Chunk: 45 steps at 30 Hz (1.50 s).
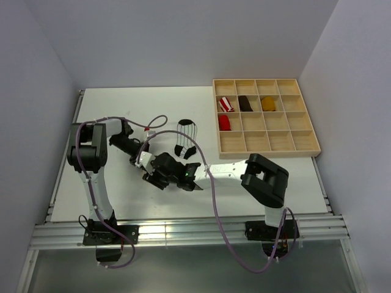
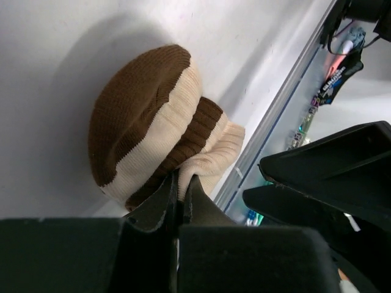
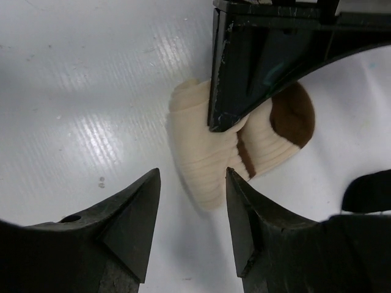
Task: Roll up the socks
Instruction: Roll the sock at the center of the board.
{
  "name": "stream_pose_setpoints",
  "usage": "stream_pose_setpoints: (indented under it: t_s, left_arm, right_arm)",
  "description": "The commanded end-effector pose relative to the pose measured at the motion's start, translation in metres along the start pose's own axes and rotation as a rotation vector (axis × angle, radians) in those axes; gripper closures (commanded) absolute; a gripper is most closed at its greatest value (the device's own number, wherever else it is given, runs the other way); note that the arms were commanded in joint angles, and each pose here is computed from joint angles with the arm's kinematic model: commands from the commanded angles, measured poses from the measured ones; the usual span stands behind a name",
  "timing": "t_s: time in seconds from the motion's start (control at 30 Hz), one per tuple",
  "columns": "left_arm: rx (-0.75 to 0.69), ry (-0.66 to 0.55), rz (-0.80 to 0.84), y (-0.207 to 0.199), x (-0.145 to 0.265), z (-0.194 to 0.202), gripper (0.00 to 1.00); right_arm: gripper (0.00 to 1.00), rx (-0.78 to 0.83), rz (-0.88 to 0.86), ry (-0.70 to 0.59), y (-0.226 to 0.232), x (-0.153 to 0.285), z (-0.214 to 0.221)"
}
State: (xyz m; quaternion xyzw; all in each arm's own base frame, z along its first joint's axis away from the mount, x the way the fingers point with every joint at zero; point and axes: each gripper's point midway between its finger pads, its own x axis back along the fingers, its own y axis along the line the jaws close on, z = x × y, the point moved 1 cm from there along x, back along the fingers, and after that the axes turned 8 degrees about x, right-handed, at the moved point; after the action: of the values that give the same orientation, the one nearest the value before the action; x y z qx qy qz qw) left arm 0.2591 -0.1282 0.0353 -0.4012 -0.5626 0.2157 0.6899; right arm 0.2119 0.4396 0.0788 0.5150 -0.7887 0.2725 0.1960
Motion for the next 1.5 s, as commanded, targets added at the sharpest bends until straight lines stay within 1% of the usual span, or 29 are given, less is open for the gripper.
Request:
stream_pose_setpoints:
  t_s: [0.0, 0.23, 0.4, 0.53, 0.83, 0.97, 1.13, 1.27, 1.33, 1.37, 1.47]
  left_arm:
    - [-0.062, 0.085, -0.115, 0.032, -0.002, 0.010, 1.00]
    - [-0.046, 0.126, -0.097, 0.033, -0.004, 0.018, 1.00]
    - [-0.040, 0.138, -0.100, 0.033, -0.004, 0.021, 1.00]
    - [-0.040, 0.147, -0.095, 0.032, -0.004, 0.024, 1.00]
    - [-0.036, 0.168, -0.085, 0.032, -0.004, 0.029, 1.00]
    - [-0.036, 0.170, -0.079, 0.030, -0.004, 0.029, 1.00]
    - [-0.032, 0.176, -0.062, 0.029, -0.006, 0.031, 1.00]
    - [-0.033, 0.177, -0.046, 0.025, -0.006, 0.031, 0.97]
    - [-0.039, 0.175, -0.041, 0.024, -0.005, 0.030, 0.96]
    - [-0.045, 0.168, -0.039, 0.023, -0.004, 0.028, 0.93]
    - [-0.057, 0.150, -0.025, 0.017, -0.003, 0.025, 0.87]
  right_arm:
    - [0.46, 0.117, 0.101, 0.016, -0.015, -0.007, -0.008]
    - [0.43, 0.232, 0.142, 0.045, -0.001, -0.017, -0.002]
    - [0.42, 0.263, 0.169, 0.020, 0.005, -0.018, -0.008]
    - [0.41, 0.295, 0.195, 0.028, 0.007, -0.021, -0.008]
    - [0.40, 0.326, 0.176, 0.026, 0.018, -0.026, -0.010]
    - [0.40, 0.344, 0.171, 0.048, 0.019, -0.032, -0.006]
    - [0.46, 0.348, 0.148, 0.065, 0.023, -0.040, 0.000]
    - [0.50, 0.329, 0.111, 0.089, 0.026, -0.045, 0.006]
    - [0.56, 0.302, 0.071, 0.096, 0.028, -0.045, 0.007]
    - [0.59, 0.288, 0.059, 0.098, 0.027, -0.045, 0.007]
    - [0.64, 0.223, 0.000, 0.105, 0.024, -0.045, 0.009]
